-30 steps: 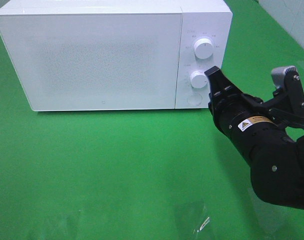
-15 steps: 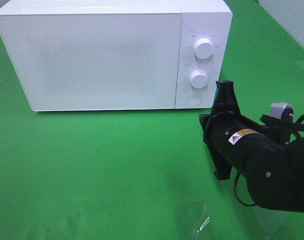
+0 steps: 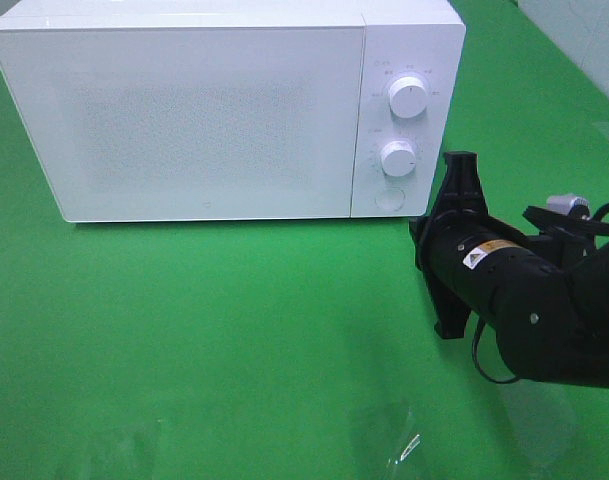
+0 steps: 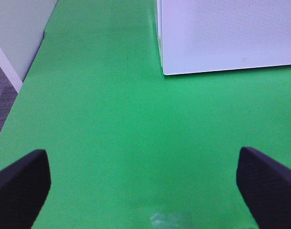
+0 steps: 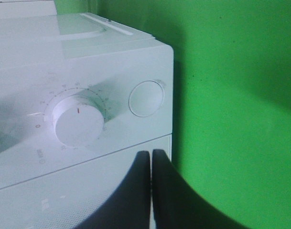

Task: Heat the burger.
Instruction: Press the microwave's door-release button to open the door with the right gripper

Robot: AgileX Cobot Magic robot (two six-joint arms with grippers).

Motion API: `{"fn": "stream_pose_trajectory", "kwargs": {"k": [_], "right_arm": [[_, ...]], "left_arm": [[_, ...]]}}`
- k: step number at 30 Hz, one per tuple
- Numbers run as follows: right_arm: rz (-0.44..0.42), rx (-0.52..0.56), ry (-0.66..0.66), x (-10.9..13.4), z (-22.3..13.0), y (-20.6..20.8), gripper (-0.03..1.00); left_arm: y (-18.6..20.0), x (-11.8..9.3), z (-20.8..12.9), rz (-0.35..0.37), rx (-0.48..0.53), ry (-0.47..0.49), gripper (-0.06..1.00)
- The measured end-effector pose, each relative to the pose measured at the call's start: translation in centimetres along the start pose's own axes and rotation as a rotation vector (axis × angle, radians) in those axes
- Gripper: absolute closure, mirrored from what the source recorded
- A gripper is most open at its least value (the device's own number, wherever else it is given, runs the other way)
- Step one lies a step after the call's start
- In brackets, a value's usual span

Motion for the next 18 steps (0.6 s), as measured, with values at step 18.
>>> {"fn": "stream_pose_trajectory", "kwargs": {"k": [18], "right_arm": [[-0.013, 0.012, 0.001, -0.2, -0.1, -5.6, 0.97]], "left_arm": [[0.0, 0.0, 0.0, 0.0, 0.0, 0.0, -0.03]]}}
Point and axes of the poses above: a point on each arm's last joint axis where the gripper is mounted, y pointing back along that axis away from the gripper, x along the wrist's bending axis when the last joint is at zero, z = x × y, the point moved 9 cm from there along -y, pointing out along that axis toward the gripper, and after that the axes turned 5 degrees about y, right-handed, at the moved point
